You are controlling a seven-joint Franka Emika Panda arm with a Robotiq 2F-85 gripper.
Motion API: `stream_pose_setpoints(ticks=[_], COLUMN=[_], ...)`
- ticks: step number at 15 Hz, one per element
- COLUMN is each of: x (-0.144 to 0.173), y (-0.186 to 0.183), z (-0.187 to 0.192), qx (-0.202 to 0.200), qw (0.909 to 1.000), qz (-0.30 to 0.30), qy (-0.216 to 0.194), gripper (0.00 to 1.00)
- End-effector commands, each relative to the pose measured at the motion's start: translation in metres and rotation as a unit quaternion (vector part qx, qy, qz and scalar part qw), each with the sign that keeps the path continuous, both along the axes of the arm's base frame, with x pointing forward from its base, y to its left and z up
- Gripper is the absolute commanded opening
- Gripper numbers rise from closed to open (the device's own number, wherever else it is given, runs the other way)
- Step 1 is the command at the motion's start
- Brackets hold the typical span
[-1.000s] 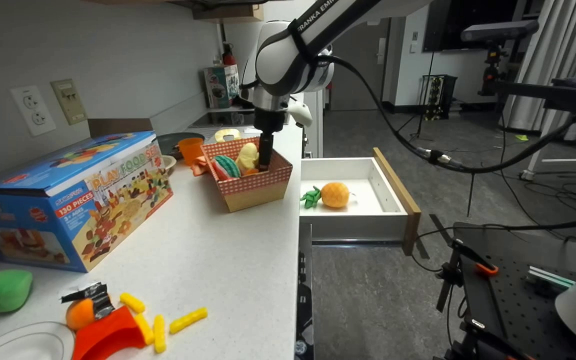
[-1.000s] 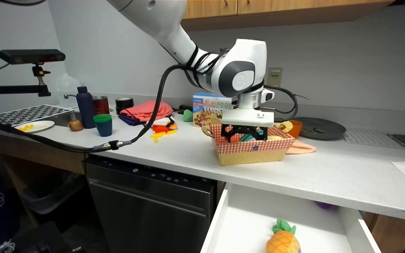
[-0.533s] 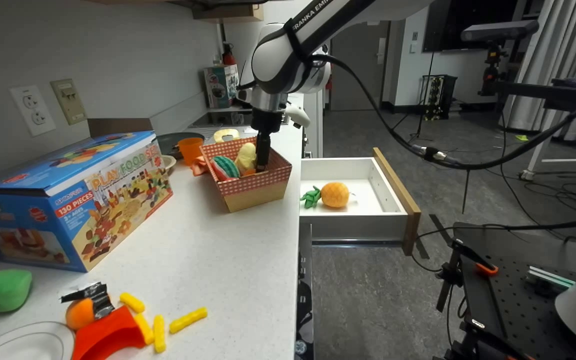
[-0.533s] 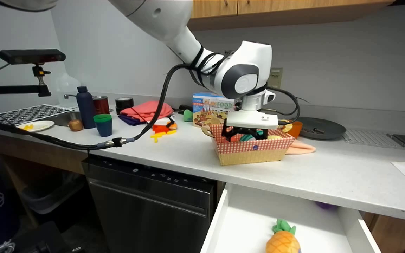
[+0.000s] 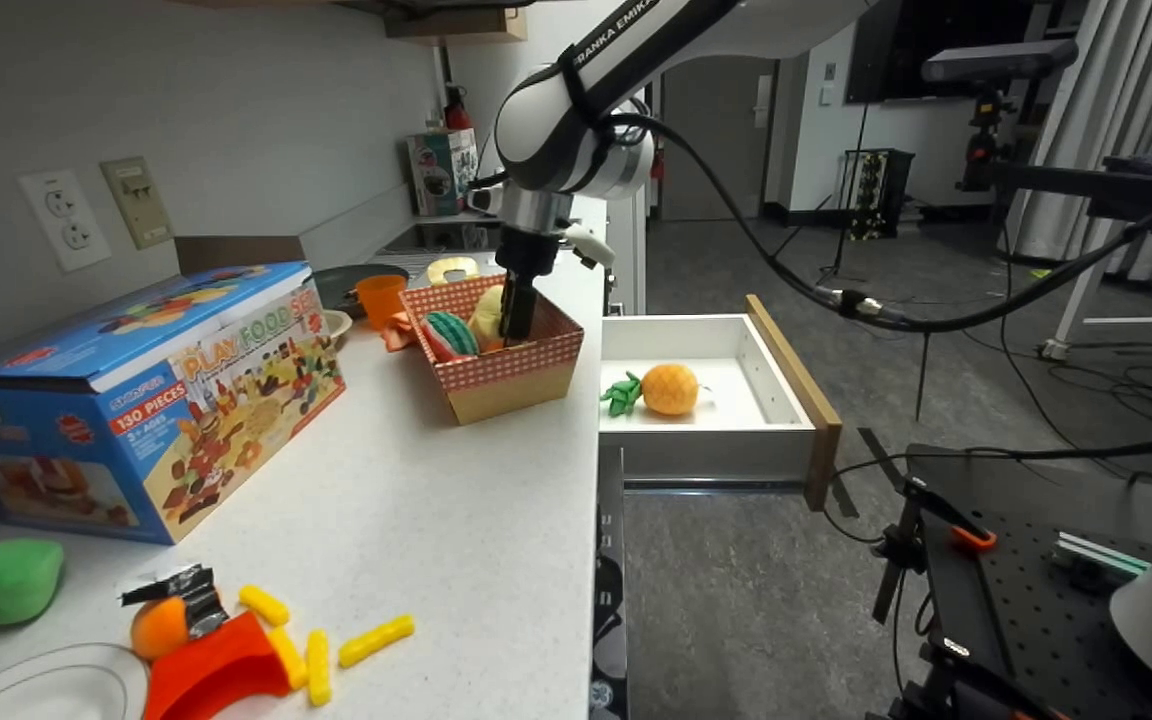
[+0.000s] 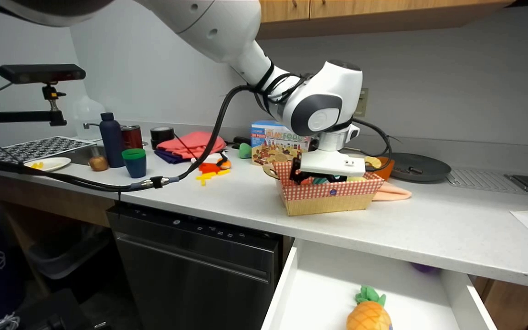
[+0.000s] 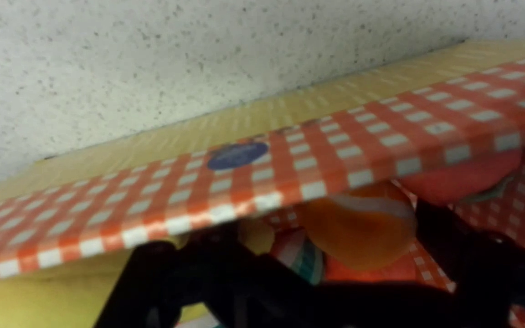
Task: Pick up some of the fruits plush toy on the basket and put them in the drawer and close the drawer
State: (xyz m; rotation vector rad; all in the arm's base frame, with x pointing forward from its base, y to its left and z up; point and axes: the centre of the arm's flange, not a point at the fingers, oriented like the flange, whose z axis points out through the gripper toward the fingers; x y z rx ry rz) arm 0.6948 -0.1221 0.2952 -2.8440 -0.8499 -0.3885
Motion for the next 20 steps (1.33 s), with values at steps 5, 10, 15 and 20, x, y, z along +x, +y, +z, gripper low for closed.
stream_pose_setpoints(ticks=[5, 10, 15, 20], x=[0.011, 0.012, 0.014, 0.022], y=[-0.006, -0.006, -0.005, 0.0], z=[-0.001, -0.001, -0.002, -0.008], qx=[0.02, 0.021, 0.04, 0.082], qw=[0.9997, 0.9997, 0.9986, 0.9916], qz=[0.011, 0.004, -0.005, -0.019], qy=[-0.004, -0.008, -0.035, -0.099], gripper=[0.37, 0.0, 0.0, 0.0])
